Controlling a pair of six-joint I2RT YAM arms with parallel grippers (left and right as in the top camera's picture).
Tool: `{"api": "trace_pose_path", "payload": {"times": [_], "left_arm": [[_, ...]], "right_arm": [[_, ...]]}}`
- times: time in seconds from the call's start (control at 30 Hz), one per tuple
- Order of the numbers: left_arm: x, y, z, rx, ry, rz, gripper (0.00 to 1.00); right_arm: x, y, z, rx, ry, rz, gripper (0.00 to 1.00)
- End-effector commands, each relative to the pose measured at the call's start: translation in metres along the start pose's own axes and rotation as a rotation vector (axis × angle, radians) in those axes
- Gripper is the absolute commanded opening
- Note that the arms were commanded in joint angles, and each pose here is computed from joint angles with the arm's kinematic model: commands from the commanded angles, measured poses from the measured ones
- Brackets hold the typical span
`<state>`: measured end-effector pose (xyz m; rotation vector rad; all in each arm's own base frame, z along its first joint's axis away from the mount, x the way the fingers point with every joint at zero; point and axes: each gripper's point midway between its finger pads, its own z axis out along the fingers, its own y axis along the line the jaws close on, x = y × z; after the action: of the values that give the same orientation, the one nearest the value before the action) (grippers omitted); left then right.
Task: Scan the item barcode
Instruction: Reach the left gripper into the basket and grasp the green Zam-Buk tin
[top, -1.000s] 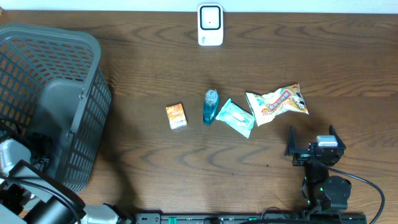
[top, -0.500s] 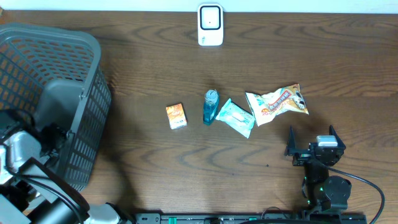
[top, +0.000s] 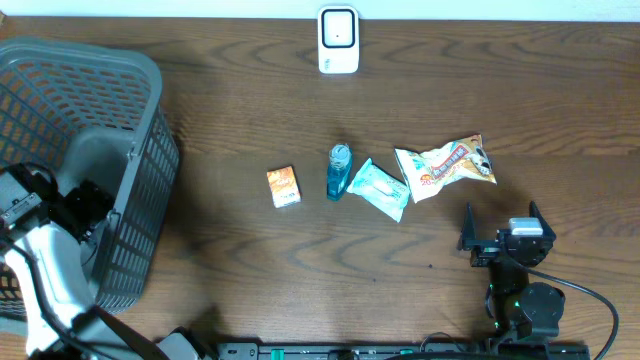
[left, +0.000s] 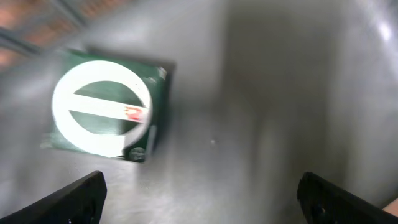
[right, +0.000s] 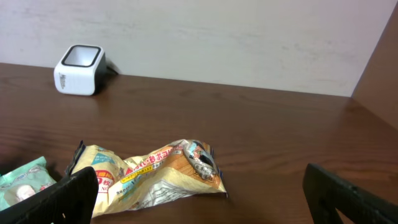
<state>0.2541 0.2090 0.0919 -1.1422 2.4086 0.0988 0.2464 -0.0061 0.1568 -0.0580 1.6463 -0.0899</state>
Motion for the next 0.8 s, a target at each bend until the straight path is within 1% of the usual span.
{"api": "trace_pose_path", "payload": {"times": [0.0,0.13,0.27,0.37,0.47,0.57,0.67,0.77], "left_arm": [[-0.009,0.021,-0.013,-0.129,-0.06,0.007,0.98],[-0.008,0.038,-0.009,-0.226,-0.054,0.01,0.98],[-0.001,0.045,0.006,-0.244,-0.002,0.004,0.98],[0.007,0.061,0.019,-0.271,0.05,-0.031,0.98],[0.01,0.073,0.025,-0.287,0.07,-0.062,0.98],[0.009,0.079,0.031,-0.281,0.073,-0.084,0.98],[0.008,0.076,0.037,-0.255,0.073,-0.087,0.98],[0.01,0.067,0.047,-0.197,0.092,-0.054,0.98]], "right_arm": [[0.0,0.0,0.0,0.003,0.0,0.011,0.99],[0.0,0.0,0.0,0.003,0.0,0.011,0.99],[0.0,0.0,0.0,0.003,0.0,0.011,0.99],[0.0,0.0,0.0,0.003,0.0,0.011,0.99],[0.0,0.0,0.0,0.003,0.0,0.011,0.99],[0.0,0.0,0.0,0.003,0.0,0.011,0.99],[0.0,0.0,0.0,0.003,0.0,0.011,0.99],[0.0,0.0,0.0,0.003,0.0,0.011,0.99]]}}
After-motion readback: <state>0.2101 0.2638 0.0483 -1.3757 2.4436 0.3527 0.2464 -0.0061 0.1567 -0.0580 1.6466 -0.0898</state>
